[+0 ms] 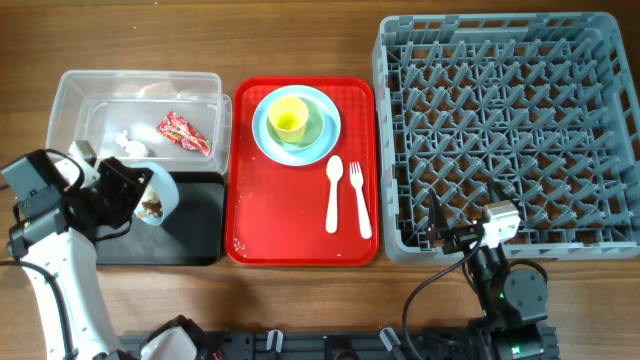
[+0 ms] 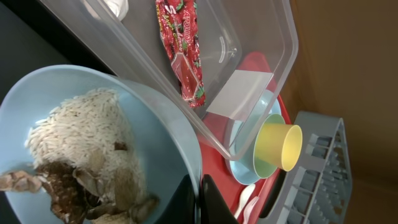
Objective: Sort waste into correct bins and load items into the dishwasher rack
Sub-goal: 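Tilt the bowl to dump the rice scraps onto the black tray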
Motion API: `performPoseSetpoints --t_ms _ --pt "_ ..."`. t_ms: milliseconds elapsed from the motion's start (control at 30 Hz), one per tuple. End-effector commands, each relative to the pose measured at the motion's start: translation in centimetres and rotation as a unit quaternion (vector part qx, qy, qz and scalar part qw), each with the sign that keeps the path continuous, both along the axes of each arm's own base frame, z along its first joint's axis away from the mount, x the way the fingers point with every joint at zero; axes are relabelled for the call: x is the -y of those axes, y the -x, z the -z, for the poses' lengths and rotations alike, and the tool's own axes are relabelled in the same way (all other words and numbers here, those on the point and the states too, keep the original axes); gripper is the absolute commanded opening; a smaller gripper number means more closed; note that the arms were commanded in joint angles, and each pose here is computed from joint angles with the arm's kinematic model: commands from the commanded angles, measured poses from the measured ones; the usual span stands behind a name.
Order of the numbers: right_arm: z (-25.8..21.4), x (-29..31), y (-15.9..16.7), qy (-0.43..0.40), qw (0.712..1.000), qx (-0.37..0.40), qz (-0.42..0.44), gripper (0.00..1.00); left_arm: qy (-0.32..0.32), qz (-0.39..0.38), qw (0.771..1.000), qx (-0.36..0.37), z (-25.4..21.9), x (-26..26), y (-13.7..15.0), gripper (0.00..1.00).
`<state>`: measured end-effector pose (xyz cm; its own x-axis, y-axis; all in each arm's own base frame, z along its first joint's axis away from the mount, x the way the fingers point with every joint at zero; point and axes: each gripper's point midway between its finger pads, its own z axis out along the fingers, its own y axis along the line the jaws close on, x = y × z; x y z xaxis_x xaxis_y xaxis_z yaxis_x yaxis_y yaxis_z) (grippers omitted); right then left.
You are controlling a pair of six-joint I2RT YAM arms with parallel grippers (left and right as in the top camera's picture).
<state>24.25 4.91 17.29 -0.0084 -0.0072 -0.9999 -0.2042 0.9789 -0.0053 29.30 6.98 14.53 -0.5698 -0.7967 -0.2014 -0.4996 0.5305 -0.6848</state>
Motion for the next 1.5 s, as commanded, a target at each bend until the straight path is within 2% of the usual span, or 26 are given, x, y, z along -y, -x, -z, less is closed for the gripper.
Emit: performPoseSetpoints --t_ms 0,300,467,633,767,933,1033,1400,1467 --pt "-0.1 0.0 0.0 0.002 1.0 0.002 0.0 1.0 0.066 0.012 0.996 0.054 -0.3 0.3 0.3 0.04" --pt "-0.1 0.0 0.0 0.002 1.0 0.002 0.0 1.0 0.132 -0.002 0.981 0.14 -0.2 -1.0 1.5 0.04" --pt "-0.1 0.0 0.0 0.002 1.0 0.002 0.0 1.0 0.184 0.015 0.963 0.198 -1.8 -1.0 2.0 0.04" --pt "-0.1 0.0 0.0 0.002 1.0 0.002 0.0 1.0 0.195 -0.007 0.96 0.203 -1.4 -2.4 2.4 0.04" --pt "-0.1 0.0 0.0 0.002 1.0 0.002 0.0 1.0 0.23 -0.006 0.945 0.232 -1.9 -2.5 3.1 0.04" --pt "-0.1 0.0 0.0 0.002 1.0 0.002 0.0 1.0 0.234 -0.019 0.939 0.251 -1.9 -3.5 3.6 0.04" --pt "-0.1 0.0 0.0 0.002 1.0 0.002 0.0 1.0 0.247 -0.008 0.926 0.285 -3.2 -3.6 4.0 0.04" --pt "-0.1 0.0 0.0 0.002 1.0 0.002 0.0 1.0 0.251 -0.004 0.921 0.299 -3.8 -3.7 4.1 0.04" --pt "-0.1 0.0 0.0 0.002 1.0 0.002 0.0 1.0 0.28 -0.017 0.917 0.283 -3.7 -3.5 4.2 0.04"
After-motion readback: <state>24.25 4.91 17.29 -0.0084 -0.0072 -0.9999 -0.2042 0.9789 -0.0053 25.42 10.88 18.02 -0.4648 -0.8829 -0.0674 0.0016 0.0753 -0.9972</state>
